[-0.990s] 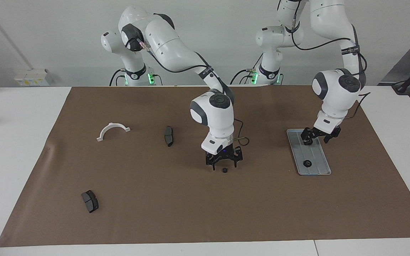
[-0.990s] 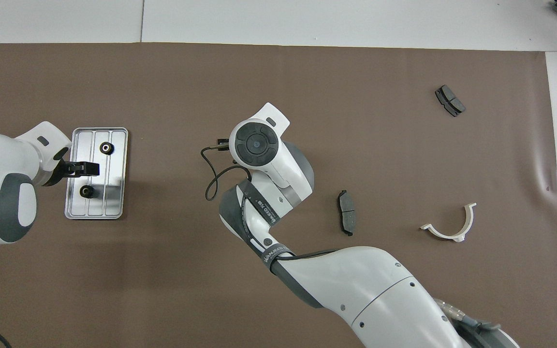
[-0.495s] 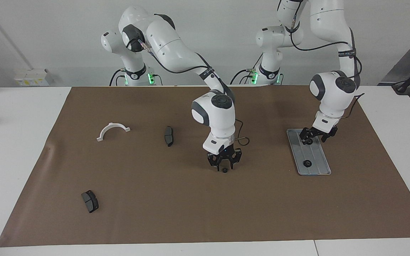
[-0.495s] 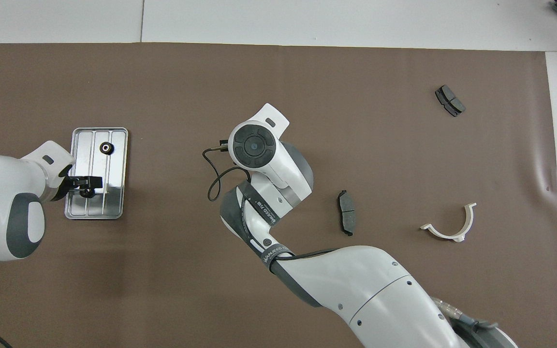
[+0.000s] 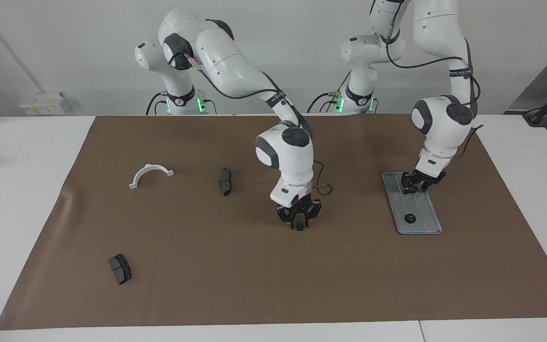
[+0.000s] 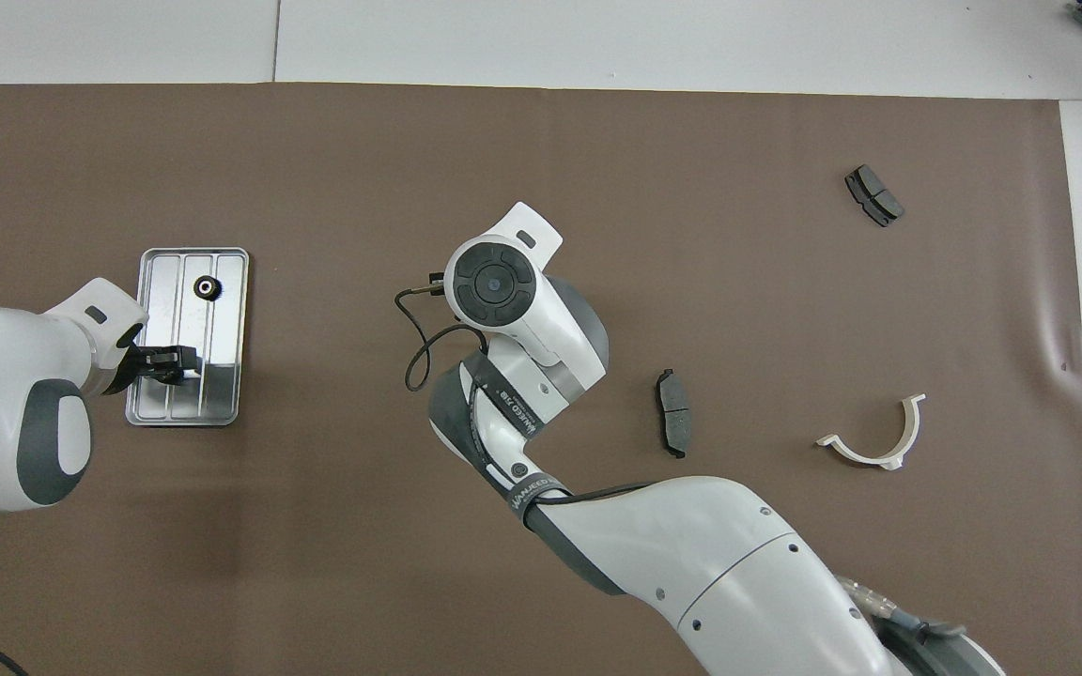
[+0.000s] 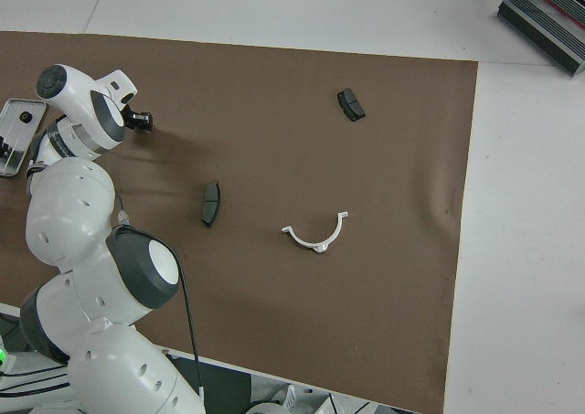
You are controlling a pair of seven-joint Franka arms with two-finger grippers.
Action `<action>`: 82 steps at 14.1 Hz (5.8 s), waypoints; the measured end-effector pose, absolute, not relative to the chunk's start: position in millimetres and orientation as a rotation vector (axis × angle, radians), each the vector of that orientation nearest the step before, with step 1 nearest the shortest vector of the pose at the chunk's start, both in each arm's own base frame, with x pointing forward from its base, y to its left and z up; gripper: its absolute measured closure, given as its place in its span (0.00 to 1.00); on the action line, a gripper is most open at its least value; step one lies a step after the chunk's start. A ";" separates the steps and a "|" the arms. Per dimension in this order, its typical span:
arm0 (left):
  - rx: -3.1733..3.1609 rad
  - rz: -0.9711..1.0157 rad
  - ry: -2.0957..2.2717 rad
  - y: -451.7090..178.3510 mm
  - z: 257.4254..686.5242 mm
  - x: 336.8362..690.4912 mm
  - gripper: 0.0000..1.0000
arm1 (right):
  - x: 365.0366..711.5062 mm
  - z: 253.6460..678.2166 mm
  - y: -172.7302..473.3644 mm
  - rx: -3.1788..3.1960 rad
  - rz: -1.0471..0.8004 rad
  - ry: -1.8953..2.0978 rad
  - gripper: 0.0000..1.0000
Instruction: Place bearing gear from tray to pile
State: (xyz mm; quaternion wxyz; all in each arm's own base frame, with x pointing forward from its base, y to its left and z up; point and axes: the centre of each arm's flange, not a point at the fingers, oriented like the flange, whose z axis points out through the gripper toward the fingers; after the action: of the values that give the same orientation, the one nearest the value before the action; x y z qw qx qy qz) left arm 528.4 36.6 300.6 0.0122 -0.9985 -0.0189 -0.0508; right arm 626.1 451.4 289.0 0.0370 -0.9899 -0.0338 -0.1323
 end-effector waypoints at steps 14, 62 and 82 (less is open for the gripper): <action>-3.117 -0.226 0.067 -9.9 357.8 566.9 0.65 | 627.4 289.2 447.1 -3.056 -0.400 -0.103 0.77; -3.091 -0.278 -0.039 -36.1 349.1 629.6 0.00 | 658.7 320.4 420.0 -3.011 -0.416 -0.041 0.00; -3.100 -0.314 -0.035 -15.0 308.1 620.9 0.66 | 647.7 283.2 455.1 -3.045 -0.598 -0.268 0.66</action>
State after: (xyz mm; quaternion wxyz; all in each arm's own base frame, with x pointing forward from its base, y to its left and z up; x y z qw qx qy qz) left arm 620.9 -15.0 308.1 0.0127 -0.9948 -0.0112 -0.1008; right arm 647.7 455.1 283.2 0.0135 -0.9775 -0.0861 -0.1919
